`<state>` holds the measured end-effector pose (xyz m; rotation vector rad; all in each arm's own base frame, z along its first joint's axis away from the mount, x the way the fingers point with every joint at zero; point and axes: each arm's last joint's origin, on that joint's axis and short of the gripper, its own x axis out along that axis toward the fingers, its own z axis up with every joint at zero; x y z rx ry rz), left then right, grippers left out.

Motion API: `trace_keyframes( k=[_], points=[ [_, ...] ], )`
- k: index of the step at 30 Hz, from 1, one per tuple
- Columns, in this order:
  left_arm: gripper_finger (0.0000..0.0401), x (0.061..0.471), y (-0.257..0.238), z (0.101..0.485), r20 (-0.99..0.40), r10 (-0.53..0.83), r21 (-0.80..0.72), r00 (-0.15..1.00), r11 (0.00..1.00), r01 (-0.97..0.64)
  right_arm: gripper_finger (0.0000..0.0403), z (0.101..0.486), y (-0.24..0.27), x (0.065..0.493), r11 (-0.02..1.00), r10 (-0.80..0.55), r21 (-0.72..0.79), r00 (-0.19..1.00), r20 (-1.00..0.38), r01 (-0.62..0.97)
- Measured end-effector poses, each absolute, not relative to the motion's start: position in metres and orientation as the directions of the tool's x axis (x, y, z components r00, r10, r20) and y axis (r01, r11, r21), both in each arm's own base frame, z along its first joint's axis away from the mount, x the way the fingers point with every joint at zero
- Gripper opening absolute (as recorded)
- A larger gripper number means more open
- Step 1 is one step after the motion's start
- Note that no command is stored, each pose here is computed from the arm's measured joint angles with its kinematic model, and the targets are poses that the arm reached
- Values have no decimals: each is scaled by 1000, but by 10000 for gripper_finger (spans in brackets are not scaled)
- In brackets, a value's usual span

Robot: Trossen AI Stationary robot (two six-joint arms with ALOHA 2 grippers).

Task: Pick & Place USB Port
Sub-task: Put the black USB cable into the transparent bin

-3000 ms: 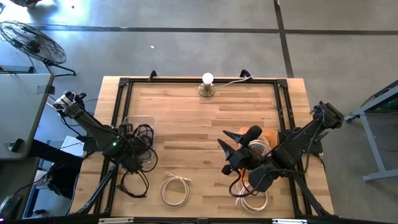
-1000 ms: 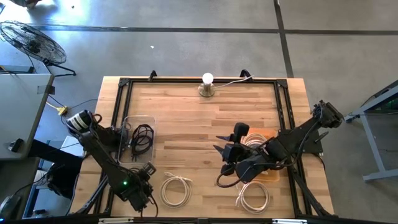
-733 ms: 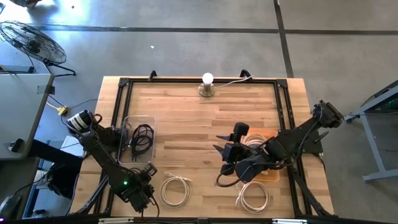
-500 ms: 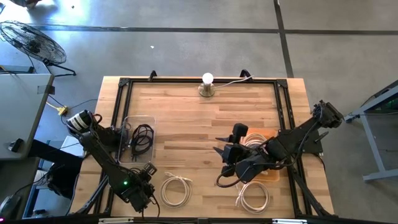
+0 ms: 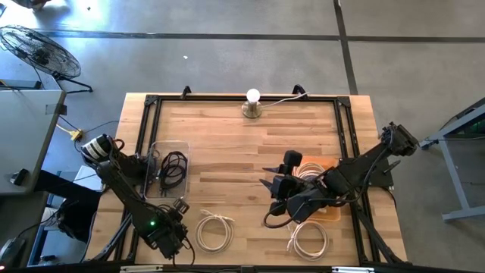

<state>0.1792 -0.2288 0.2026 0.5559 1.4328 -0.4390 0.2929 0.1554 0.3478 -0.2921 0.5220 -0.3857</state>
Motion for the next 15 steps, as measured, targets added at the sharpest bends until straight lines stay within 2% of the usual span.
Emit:
trace_keyframes(
  k=[10,15],
  points=[
    [129,182,-233,186,-995,93,101,45,787,608,153,347,156,293,904,-396,-343,803,-445,256],
    [125,184,-235,176,-992,122,105,22,728,678,153,347,156,293,905,-394,-341,803,-447,253]
  ],
)
